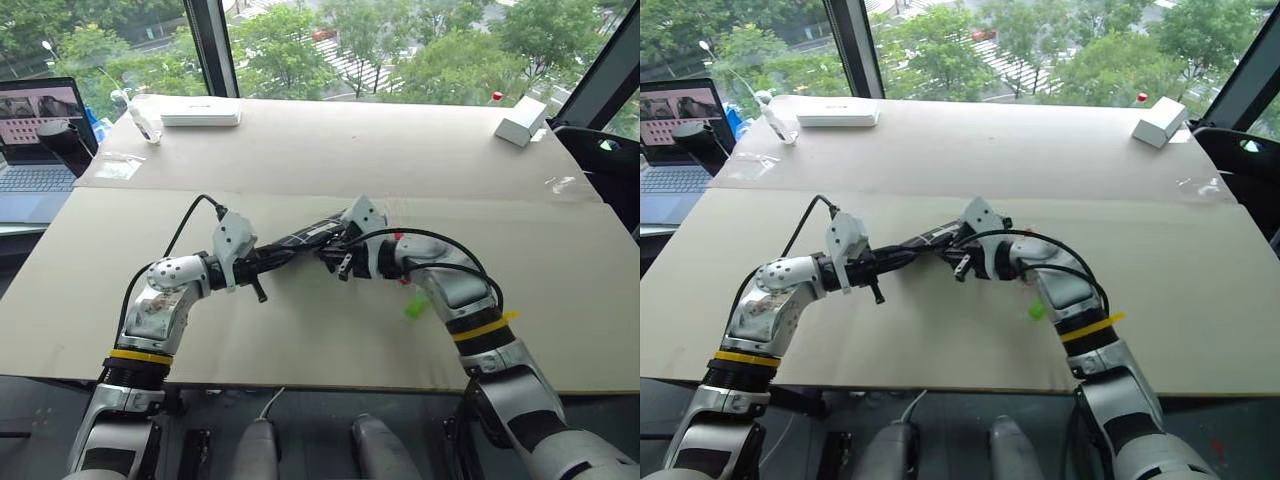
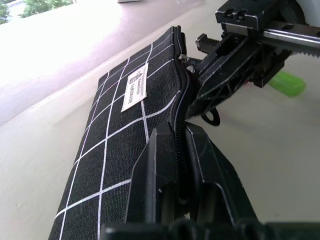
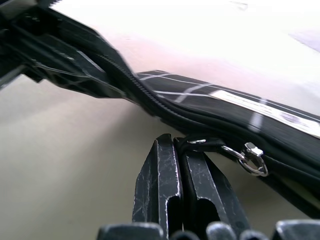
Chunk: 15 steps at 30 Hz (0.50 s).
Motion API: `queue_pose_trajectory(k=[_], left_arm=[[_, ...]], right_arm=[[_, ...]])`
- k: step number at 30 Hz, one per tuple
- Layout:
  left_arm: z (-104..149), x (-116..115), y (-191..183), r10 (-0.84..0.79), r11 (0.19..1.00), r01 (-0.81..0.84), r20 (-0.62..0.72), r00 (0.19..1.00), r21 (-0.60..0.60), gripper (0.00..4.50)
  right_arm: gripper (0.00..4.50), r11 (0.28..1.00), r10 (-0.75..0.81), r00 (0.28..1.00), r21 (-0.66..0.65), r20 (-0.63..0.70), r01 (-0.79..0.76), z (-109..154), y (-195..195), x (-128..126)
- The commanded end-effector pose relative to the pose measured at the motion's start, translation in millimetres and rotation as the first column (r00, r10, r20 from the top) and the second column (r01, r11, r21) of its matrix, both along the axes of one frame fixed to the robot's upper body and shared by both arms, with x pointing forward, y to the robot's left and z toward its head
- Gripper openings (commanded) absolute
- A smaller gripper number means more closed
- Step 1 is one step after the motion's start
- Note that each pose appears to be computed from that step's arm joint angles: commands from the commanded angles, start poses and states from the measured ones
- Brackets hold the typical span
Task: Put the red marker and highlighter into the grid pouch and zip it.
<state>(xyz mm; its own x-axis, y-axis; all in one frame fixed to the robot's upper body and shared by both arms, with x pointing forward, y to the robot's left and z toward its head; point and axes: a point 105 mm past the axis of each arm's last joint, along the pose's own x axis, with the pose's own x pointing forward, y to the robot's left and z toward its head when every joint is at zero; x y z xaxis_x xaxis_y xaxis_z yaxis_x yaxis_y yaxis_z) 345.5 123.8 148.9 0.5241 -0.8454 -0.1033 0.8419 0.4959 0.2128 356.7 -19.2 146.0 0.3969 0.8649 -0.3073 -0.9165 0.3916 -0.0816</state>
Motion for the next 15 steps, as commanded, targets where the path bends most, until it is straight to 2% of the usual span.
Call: queue_pose_trajectory(k=[1,5,7,9,10,15], left_arm=[[11.5,1.0,-5.2,-0.021,1.000,0.022,0.042,0.999,-0.010,0.00],[12.1,2.4,-6.3,-0.026,1.000,0.026,0.045,0.999,-0.010,0.00],[12.3,3.1,-7.1,-0.028,1.000,0.028,0.047,0.999,-0.011,0.00],[12.3,3.2,-7.5,-0.030,0.999,0.030,0.047,0.998,-0.011,0.00],[12.2,3.2,-7.9,-0.031,0.999,0.031,0.046,0.998,-0.012,0.00],[10.2,2.5,-9.4,-0.033,0.999,0.034,0.043,0.999,-0.014,0.00]], right_arm=[[0.02,0.990,0.142,0.989,0.021,0.046,-0.143,17.8,24.2,-21.5],[0.02,0.988,0.149,0.988,0.021,0.045,-0.150,16.1,37.8,-23.7],[0.02,0.993,0.094,0.995,0.064,0.039,-0.096,19.9,43.3,-16.8],[0.66,0.994,0.050,0.998,0.094,0.031,-0.053,22.8,41.9,-11.2],[0.79,0.994,0.035,0.999,0.102,0.028,-0.038,24.2,37.7,-8.8],[2.57,0.991,0.021,1.000,0.130,-0.007,-0.020,33.4,12.2,-13.0]])
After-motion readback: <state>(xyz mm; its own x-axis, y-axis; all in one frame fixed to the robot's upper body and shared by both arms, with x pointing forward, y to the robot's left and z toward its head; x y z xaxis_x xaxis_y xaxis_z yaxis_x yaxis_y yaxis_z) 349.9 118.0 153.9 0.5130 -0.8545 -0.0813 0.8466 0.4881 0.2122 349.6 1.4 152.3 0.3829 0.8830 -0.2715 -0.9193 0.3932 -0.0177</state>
